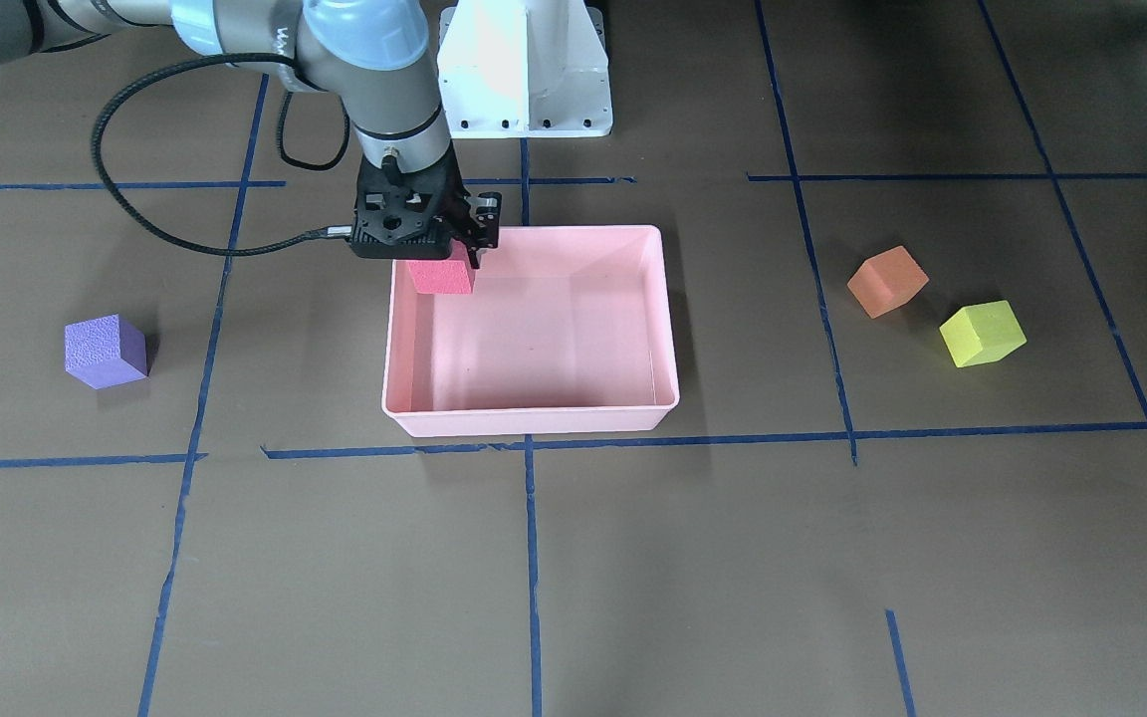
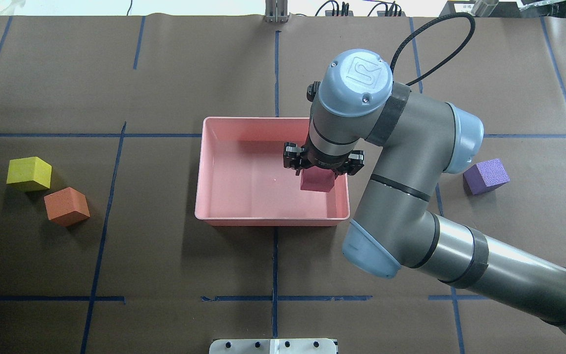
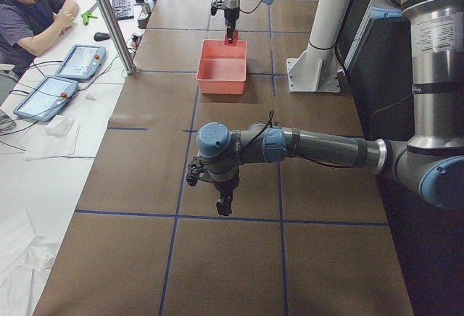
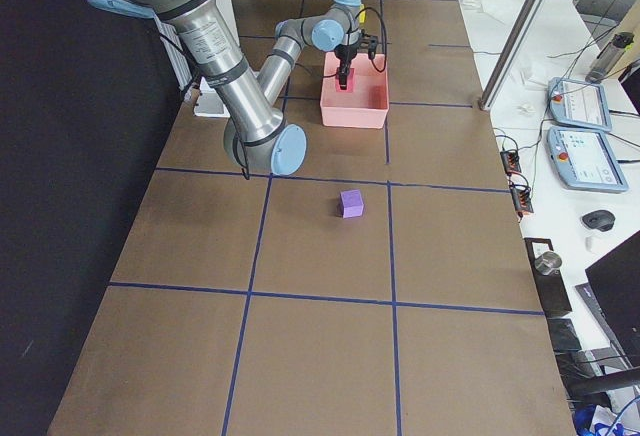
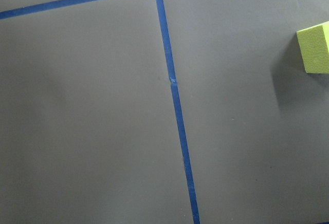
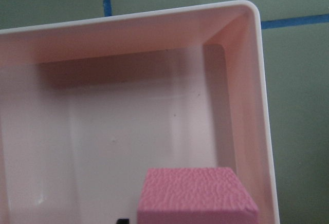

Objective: Place blocks into pink bin with both arms
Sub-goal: 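Carry the red cube over the pink bin and release it, then withdraw the right gripper while the left gripper moves toward the yellow cube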

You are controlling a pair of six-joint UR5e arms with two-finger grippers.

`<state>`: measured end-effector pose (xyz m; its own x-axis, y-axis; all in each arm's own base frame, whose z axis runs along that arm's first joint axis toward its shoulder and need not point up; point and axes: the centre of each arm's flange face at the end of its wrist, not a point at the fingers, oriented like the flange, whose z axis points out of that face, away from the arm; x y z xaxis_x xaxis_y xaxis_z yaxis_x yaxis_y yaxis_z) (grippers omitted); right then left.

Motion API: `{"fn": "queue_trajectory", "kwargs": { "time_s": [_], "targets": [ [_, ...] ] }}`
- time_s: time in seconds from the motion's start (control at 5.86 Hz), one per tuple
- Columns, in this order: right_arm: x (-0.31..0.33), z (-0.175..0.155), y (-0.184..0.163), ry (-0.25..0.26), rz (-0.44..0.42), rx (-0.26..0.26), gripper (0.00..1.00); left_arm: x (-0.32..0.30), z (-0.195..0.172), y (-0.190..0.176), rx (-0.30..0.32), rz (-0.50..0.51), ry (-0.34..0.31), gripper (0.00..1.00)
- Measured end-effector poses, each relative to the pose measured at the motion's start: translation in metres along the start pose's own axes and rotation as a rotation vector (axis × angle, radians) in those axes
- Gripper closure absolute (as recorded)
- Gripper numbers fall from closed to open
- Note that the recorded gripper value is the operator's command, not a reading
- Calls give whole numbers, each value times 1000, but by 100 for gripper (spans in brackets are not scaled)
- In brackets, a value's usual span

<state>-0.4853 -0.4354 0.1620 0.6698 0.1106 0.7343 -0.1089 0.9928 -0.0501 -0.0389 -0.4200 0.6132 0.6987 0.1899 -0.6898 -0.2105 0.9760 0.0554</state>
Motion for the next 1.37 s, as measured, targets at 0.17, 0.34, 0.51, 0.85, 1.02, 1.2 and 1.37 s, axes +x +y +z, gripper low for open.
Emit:
{"fn": "queue_trajectory", "kwargs": {
  "time_s": [0.17, 0.34, 0.51, 0.85, 1.02, 1.2, 1.37],
  "targets": [
    [1, -3, -5, -1, -1, 7, 0, 8, -11, -19, 41, 39, -9, 0],
    [13, -12, -23, -3, -14, 8, 0, 17, -26, -48, 99, 97, -22, 0],
    [40, -21, -50, -1, -55, -3, 0, 21, -33, -68, 140, 133, -28, 0],
    [136, -36, -115, 20, -195, -27, 0, 42, -25, -89, 212, 51, -14, 0],
    [192, -44, -141, 33, -282, -33, 0, 68, 0, -95, 211, 15, 7, 0],
    [260, -52, -164, 55, -380, -39, 0, 92, 25, -96, 199, -54, 33, 0],
    [325, -58, -176, 74, -460, -50, 0, 117, 46, -98, 189, -140, 62, 0]
  ]
}}
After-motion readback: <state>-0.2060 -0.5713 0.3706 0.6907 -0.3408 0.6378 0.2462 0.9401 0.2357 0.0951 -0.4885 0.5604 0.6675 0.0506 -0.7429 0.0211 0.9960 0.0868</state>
